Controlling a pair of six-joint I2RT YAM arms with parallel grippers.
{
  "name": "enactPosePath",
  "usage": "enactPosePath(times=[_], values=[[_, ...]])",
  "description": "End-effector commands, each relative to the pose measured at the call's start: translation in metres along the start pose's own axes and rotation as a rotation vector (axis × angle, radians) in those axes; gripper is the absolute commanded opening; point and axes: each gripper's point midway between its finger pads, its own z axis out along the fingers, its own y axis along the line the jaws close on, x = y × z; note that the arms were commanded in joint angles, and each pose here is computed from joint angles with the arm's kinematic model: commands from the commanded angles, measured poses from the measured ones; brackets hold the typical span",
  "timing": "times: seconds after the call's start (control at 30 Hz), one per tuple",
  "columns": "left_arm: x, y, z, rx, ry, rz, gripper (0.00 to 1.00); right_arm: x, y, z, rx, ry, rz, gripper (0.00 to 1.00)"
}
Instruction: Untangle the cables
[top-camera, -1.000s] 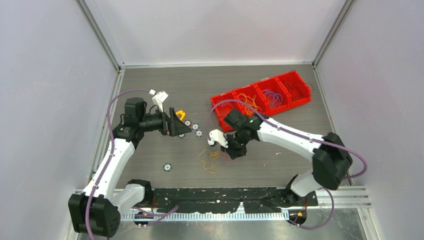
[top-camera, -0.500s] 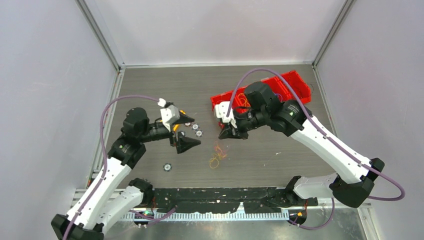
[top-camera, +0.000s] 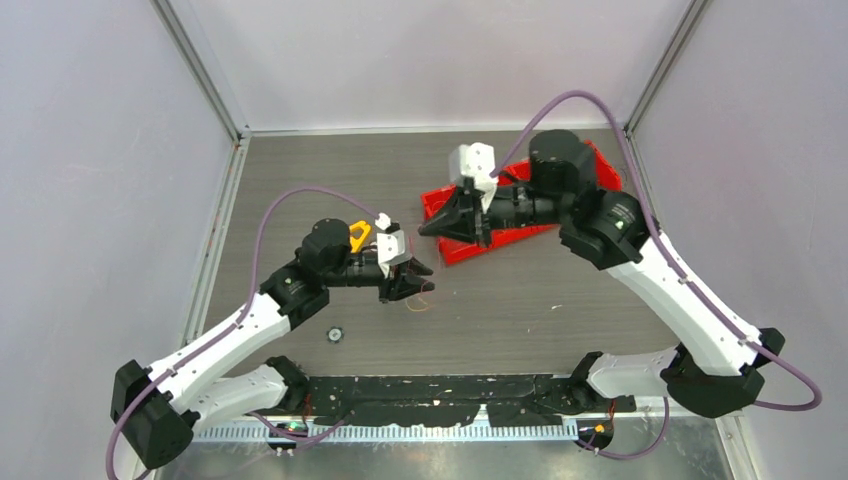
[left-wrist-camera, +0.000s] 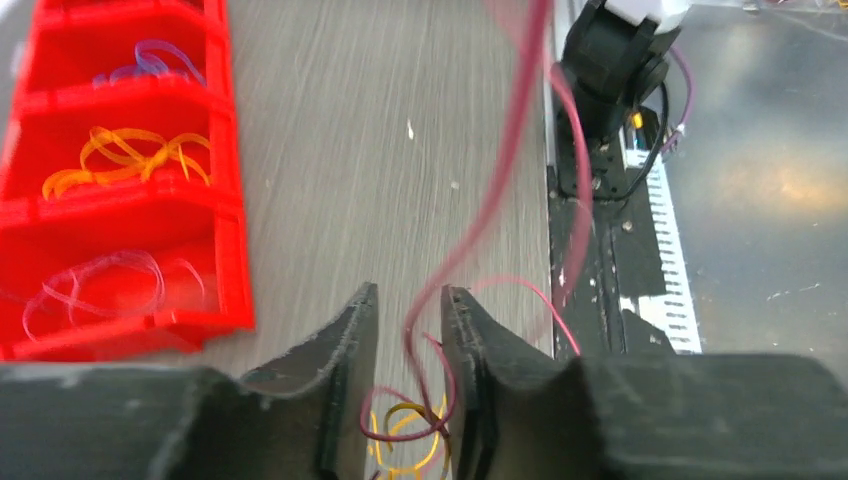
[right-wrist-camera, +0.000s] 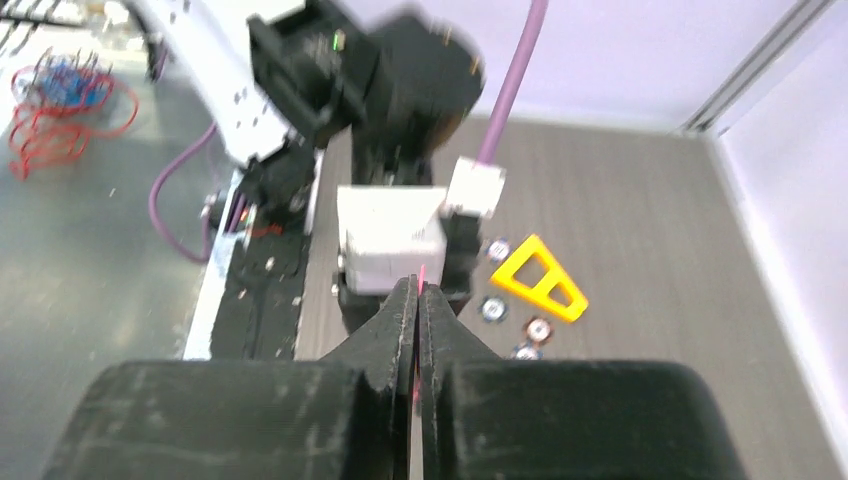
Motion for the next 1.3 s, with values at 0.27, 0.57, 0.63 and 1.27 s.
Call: enactPosePath(times=[0.27, 0.57, 0.63, 1.27], values=[[0.105, 0.020, -0.059, -0.127, 0.220, -0.031, 0.26, -0.149, -0.051, -0.105, 0.379, -0.372, -0.145, 0.05], [0.130, 0.012, -0.074, -0.128, 0.284, -0.024, 0.39, -0.114, -0.097, -0.116, 0.508, -0.314, -0.071, 0.05], [0.138, 0.013, -0.079, -0.142, 0.313, -0.027, 0.42, -0.116, -0.105, -0.121, 0.528, -0.329, -0.064, 0.05], [0.124, 0.016, -0.090, -0.206, 0.292, -0.020, 0.72, -0.044, -0.162, -0.121, 0.663, -0.186, -0.054, 0.05]])
